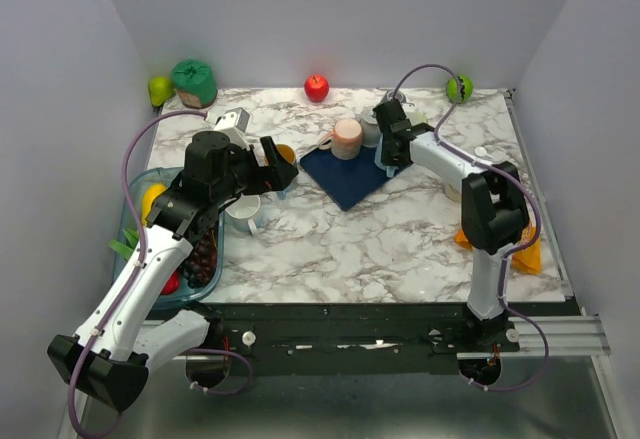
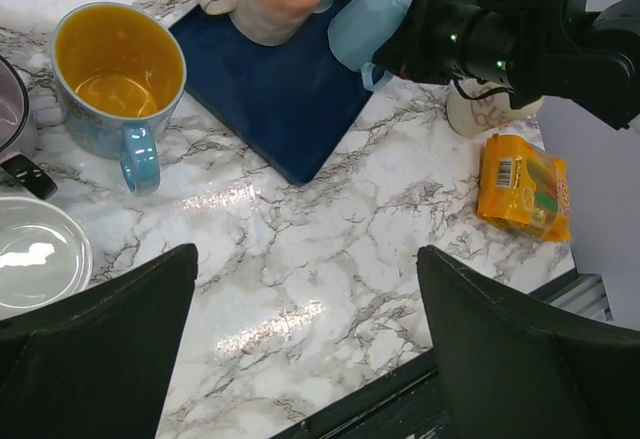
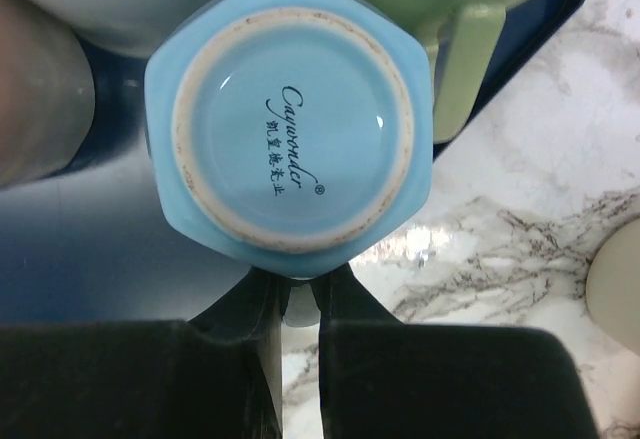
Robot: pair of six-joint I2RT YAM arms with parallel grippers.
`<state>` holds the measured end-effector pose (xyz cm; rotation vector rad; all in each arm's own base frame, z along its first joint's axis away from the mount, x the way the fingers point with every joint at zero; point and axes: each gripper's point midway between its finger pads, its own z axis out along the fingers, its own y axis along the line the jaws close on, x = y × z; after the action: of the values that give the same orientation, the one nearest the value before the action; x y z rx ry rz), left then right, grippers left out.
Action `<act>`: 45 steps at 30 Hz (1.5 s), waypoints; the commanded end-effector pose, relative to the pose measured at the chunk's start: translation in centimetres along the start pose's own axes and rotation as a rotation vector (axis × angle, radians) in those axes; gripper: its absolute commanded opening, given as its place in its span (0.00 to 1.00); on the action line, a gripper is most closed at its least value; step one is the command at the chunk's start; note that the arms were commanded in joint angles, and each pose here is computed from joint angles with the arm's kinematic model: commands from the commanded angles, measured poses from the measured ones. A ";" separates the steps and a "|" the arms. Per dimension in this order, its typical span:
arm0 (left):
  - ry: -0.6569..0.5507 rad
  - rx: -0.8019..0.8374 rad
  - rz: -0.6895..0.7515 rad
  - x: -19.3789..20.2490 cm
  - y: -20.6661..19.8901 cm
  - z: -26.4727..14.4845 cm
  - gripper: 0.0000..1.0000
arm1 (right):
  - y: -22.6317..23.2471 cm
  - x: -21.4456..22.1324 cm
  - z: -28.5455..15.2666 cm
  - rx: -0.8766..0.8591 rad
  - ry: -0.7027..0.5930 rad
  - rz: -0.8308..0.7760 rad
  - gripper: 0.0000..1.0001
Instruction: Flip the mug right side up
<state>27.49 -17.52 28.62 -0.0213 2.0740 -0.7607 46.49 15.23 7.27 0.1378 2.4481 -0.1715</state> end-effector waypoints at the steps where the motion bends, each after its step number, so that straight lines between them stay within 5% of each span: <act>1: 0.011 0.053 -0.001 0.4 -0.6 0.3 0.99 | 1.2 -4.6 -6.2 -0.198 -0.150 0.075 0.01; 12: 0.024 0.168 -0.015 0.6 -2.6 0.7 0.99 | 3.5 -8.6 -22.3 -0.710 -0.391 0.122 0.01; 24: -0.044 0.647 0.026 -2.2 -12.9 -2.3 0.99 | 4.0 -10.9 -42.5 -1.204 -0.752 0.168 0.01; 38: -0.302 0.923 -0.039 -8.6 -20.2 -7.6 0.96 | 4.5 -10.1 -52.3 -1.492 -0.793 0.210 0.01; 41: -0.312 0.930 -0.049 -9.2 -20.7 -7.8 0.89 | 4.0 -10.0 -53.8 -1.540 -0.812 0.214 0.01; 45: -0.319 0.927 -0.060 -10.0 -21.2 -7.9 0.66 | 3.7 -9.9 -54.9 -1.563 -0.843 0.196 0.01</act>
<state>21.99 -28.04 47.58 0.3138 1.3531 -1.5629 24.61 28.78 47.30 -0.2590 1.4645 1.3272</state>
